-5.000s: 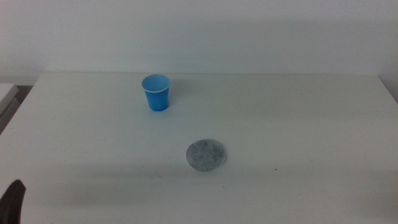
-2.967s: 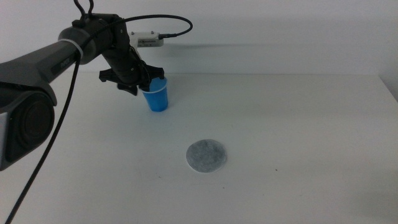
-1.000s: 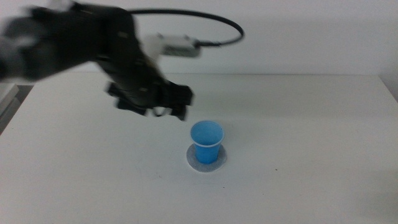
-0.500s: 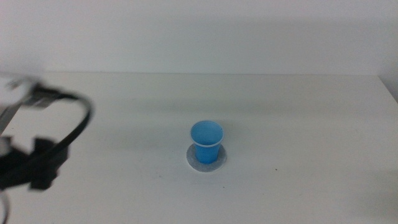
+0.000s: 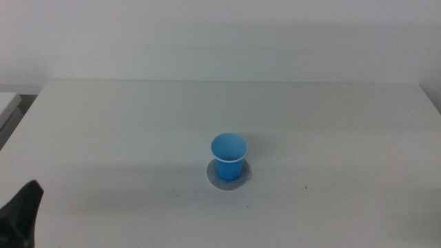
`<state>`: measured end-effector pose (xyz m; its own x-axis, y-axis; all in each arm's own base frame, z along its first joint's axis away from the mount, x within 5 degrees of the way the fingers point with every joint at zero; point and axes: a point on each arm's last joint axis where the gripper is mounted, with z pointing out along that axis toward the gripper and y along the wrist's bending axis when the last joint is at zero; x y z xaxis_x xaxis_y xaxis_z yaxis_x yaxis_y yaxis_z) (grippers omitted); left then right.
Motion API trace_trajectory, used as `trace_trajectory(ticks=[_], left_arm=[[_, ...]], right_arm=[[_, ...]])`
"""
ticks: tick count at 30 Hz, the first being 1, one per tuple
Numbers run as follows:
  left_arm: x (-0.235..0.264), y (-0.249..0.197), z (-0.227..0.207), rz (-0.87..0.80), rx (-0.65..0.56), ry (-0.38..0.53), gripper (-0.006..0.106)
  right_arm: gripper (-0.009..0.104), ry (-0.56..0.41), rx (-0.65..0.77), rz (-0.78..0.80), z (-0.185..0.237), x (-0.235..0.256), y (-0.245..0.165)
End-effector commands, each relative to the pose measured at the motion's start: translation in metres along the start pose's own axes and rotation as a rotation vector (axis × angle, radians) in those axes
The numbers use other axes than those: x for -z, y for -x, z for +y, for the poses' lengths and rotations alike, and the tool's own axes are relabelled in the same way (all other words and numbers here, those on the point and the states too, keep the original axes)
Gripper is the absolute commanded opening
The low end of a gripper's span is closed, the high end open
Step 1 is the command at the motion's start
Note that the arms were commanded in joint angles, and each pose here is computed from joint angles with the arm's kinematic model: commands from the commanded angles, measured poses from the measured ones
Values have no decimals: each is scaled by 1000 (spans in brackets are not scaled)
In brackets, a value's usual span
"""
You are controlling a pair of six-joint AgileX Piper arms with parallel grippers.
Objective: Place an empty cup on a cup mat.
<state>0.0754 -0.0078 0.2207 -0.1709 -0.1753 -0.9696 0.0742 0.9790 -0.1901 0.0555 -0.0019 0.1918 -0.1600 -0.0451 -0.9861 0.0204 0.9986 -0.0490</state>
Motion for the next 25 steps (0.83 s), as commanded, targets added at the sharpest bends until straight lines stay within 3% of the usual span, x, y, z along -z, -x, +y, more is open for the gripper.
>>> trace_trajectory(ticks=[1, 6, 16, 25], left_arm=[[3, -10, 3, -78, 22, 1, 94], [7, -18, 5, -100, 12, -3, 94], [13, -22, 5, -88, -134, 2, 94], [16, -24, 5, -85, -160, 4, 94]], right_arm=[[93, 1, 10, -8, 0, 0, 0], [93, 1, 10, -8, 0, 0, 0], [93, 1, 10, -8, 0, 0, 0], [93, 1, 10, -8, 0, 0, 0]])
